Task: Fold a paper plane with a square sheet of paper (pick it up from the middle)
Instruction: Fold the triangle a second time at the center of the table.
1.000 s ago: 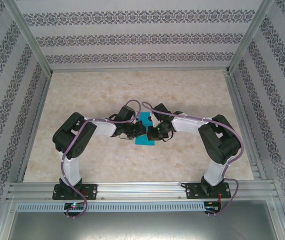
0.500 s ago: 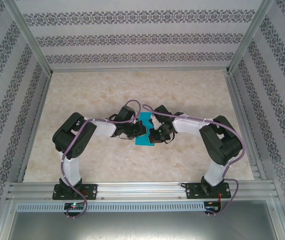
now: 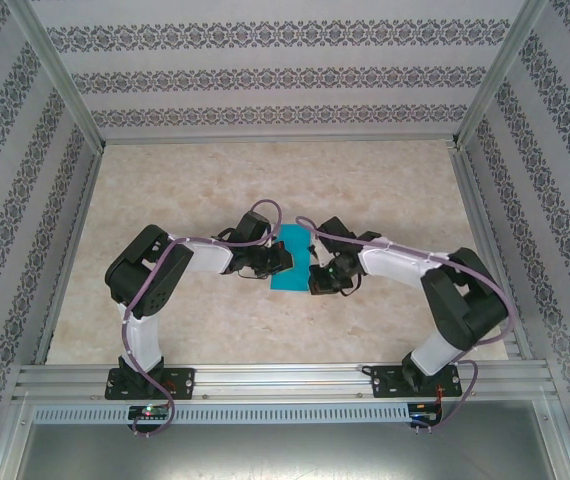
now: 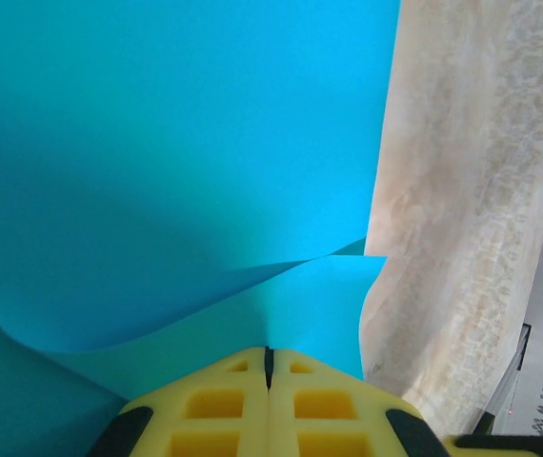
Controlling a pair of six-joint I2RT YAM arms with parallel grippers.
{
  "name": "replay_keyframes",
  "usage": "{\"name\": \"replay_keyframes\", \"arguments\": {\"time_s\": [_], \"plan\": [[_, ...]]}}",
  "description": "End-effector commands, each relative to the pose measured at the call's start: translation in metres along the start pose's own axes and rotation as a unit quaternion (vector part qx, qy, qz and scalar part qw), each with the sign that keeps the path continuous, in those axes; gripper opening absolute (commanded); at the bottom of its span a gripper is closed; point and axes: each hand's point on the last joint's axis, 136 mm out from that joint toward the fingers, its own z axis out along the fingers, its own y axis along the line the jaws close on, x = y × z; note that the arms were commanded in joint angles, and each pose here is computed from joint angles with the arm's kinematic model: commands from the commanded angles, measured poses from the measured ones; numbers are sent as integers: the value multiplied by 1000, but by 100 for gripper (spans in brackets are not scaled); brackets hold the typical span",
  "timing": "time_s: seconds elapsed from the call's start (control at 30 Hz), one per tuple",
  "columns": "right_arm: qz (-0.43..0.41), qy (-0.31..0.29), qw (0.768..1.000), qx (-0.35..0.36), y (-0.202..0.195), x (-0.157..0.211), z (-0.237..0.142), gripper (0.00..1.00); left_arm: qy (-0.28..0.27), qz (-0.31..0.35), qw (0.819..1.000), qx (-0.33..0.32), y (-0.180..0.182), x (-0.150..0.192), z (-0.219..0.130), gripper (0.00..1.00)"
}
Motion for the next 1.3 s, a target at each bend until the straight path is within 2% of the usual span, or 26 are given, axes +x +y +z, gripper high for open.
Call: {"name": "replay_keyframes", "arguments": {"time_s": [0.0,0.17,0.3,0.6,0.97,1.27], "plan": [[7,-61,998,-14,12,-23,-9,0,44,-63,985,-153,93,46,7,0],[32,-94,994,-49,21,-44,7,0,40,-56,987,-146,89,43,7,0],[41,-90,994,-49,23,-50,19,0,40,-49,987,-146,85,41,5,0],[52,-41,998,-4,-2,-21,37,0,38,-43,987,-148,81,36,5,0],[47,-7,999,25,-20,11,30,0,32,-39,988,-146,77,32,4,0],[57,-4,998,19,-25,22,36,0,27,-13,994,-108,46,17,3,0]]}}
